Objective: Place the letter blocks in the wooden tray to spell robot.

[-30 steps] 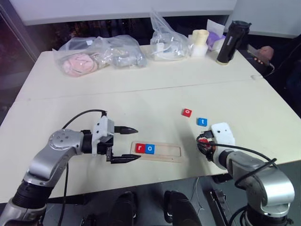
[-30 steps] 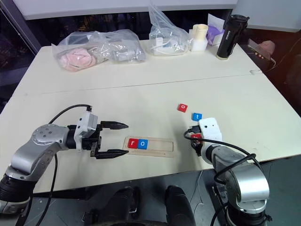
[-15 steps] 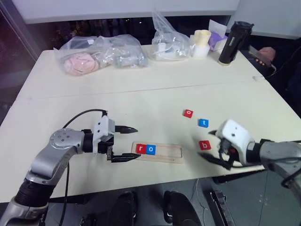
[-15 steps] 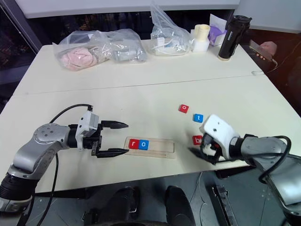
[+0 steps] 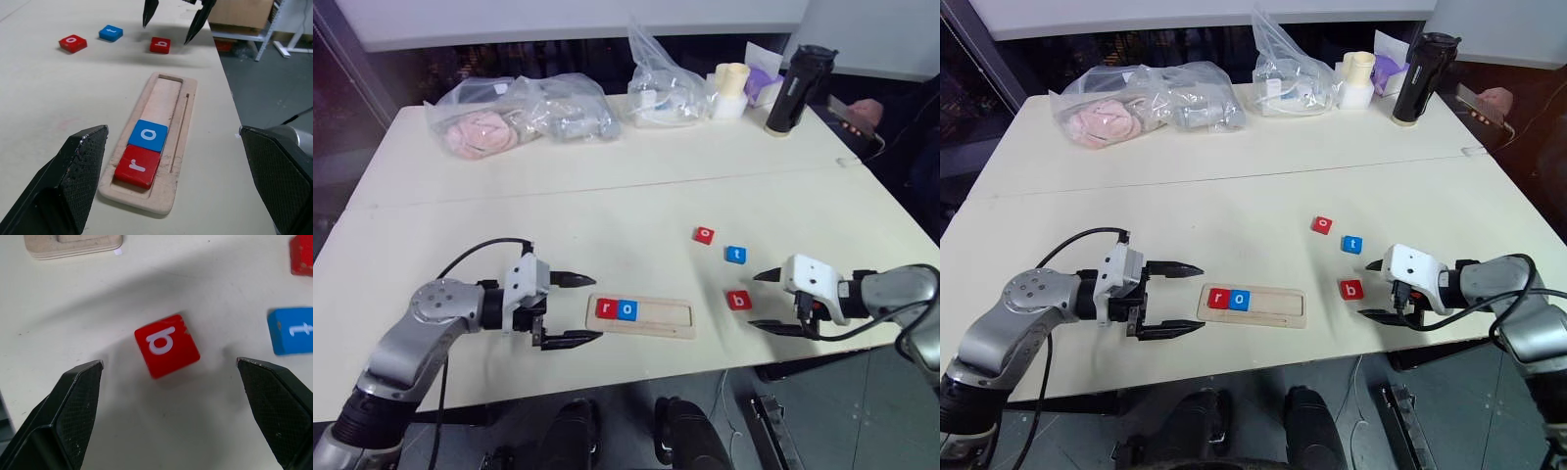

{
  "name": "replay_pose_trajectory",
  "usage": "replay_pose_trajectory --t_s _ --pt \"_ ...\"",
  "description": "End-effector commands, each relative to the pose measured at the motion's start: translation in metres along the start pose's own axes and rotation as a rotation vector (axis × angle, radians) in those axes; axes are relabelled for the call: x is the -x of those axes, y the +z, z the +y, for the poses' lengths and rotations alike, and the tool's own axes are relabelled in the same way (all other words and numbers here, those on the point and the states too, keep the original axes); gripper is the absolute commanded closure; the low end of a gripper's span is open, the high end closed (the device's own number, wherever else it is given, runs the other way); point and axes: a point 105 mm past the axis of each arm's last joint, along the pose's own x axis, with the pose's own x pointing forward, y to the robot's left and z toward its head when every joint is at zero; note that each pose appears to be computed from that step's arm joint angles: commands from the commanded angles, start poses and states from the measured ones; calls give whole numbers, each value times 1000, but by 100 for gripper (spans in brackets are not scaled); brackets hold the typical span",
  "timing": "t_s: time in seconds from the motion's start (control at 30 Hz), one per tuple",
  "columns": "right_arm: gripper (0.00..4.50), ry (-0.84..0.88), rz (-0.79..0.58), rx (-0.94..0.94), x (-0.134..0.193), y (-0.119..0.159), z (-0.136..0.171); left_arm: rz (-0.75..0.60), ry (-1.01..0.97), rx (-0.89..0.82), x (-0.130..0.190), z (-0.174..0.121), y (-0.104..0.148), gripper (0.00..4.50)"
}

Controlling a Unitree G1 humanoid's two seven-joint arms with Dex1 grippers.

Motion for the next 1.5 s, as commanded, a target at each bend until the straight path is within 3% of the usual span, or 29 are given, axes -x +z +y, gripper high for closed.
replay_pose_trajectory --t_s 0.03,0.47,0.57,0.73,0.9,1.2,1.5 --pt "3 29 -18 36 -4 7 -1 -13 15 -37 4 0 11 0" --pt "3 60 4 50 -17 -6 -6 -4 32 -36 7 -3 14 0" --pt "76 59 1 51 -19 -7 -8 -2 34 -36 7 -4 14 0" --pt "334 62 -20 54 -21 -2 -10 2 38 -39 8 -3 14 0" --pt "337 87 -56 93 -22 19 -6 4 38 -38 8 -3 13 0" --pt "337 169 -202 89 -37 95 19 -3 37 -45 6 0 14 0" --pt "337 175 -215 62 -73 114 40 -7 38 -45 5 -2 14 0"
